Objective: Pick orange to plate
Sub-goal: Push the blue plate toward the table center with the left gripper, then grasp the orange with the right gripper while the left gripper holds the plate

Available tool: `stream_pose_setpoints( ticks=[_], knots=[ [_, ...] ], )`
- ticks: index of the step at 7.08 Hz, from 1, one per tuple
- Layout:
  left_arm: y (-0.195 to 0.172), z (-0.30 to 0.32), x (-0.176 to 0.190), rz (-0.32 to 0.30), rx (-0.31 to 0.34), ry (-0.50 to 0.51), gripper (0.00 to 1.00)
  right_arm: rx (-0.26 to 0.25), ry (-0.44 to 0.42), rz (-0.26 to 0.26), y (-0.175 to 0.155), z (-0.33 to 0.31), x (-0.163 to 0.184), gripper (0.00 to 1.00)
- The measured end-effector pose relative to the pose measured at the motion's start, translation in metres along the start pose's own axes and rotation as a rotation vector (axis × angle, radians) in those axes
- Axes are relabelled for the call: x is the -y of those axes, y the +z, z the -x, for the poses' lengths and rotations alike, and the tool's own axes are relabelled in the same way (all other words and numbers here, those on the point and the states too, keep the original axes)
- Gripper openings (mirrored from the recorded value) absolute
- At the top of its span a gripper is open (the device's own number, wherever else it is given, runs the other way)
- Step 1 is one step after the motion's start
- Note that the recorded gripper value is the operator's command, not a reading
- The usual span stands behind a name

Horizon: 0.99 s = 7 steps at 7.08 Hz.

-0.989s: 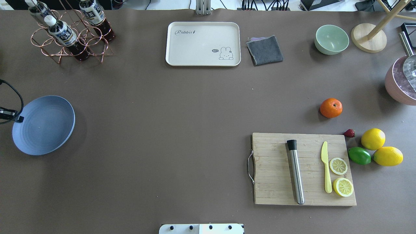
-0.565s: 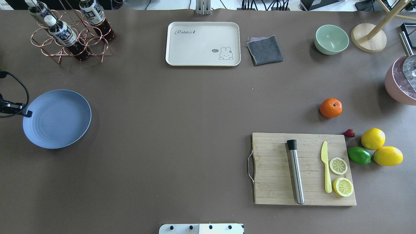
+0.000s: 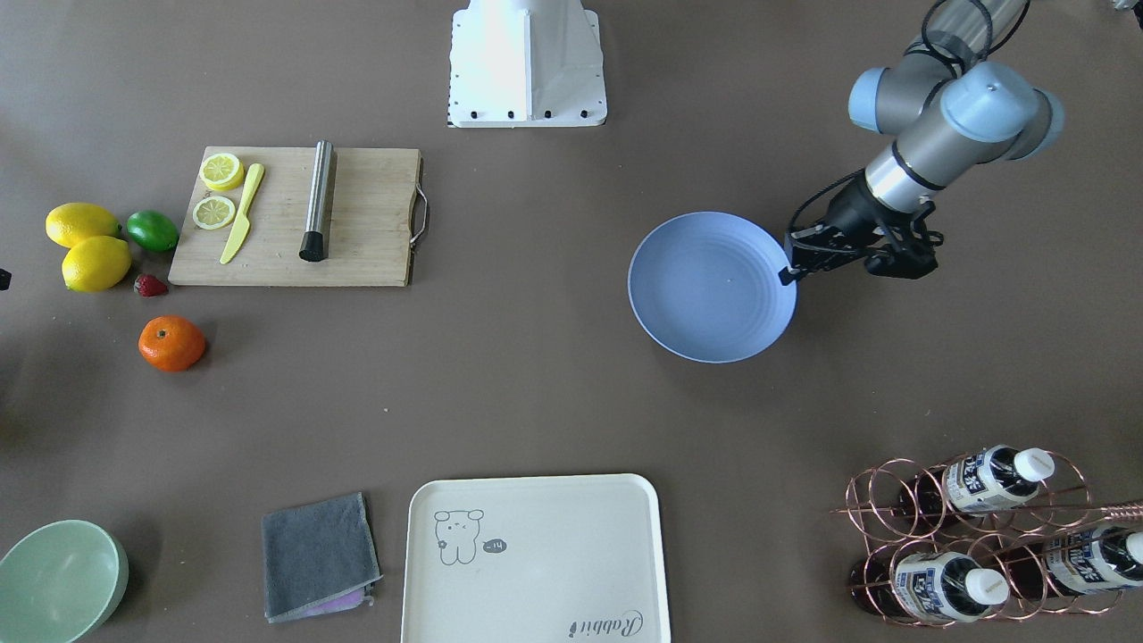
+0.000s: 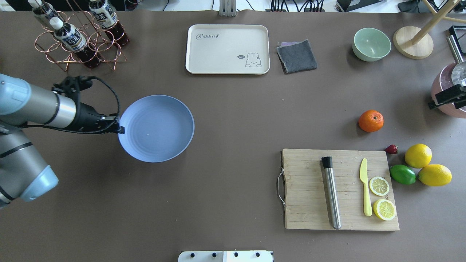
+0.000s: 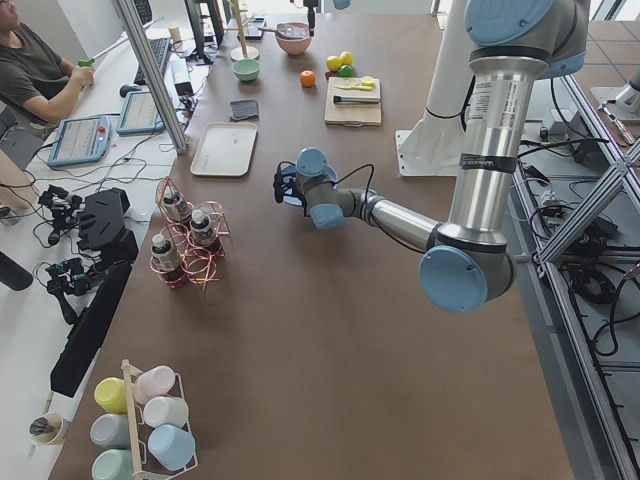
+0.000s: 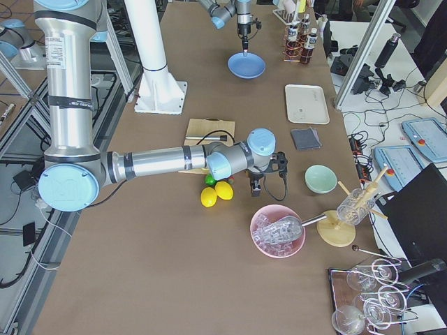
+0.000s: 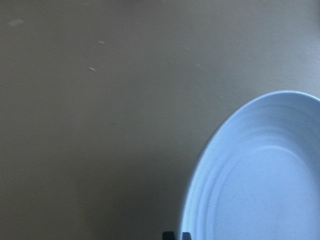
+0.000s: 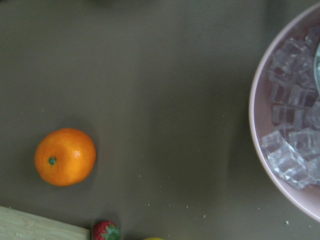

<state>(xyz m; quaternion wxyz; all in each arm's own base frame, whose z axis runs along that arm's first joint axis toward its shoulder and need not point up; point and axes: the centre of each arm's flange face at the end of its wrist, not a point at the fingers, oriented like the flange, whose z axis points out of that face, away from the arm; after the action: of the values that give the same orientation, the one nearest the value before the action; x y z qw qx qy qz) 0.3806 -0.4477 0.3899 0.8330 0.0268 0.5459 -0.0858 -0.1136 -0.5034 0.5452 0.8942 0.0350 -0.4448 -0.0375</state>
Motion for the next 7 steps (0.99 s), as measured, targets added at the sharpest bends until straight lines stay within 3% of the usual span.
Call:
stream_pose_setpoints(
  ticks=[3, 5, 7],
  knots=[
    [0.073, -0.117, -0.075, -0.015, 0.025, -0.016, 0.0, -0.045, -0.023, 0.009, 0.062, 0.102, 0.031, 1.0],
    [0.089, -0.133, -0.092, -0.012, 0.03, -0.014, 0.0, -0.122, -0.053, 0.015, 0.113, 0.139, 0.034, 1.0],
    [0.092, -0.136, -0.094, -0.018, 0.03, -0.013, 0.0, -0.156, -0.098, 0.045, 0.138, 0.137, 0.03, 1.0]
  ],
)
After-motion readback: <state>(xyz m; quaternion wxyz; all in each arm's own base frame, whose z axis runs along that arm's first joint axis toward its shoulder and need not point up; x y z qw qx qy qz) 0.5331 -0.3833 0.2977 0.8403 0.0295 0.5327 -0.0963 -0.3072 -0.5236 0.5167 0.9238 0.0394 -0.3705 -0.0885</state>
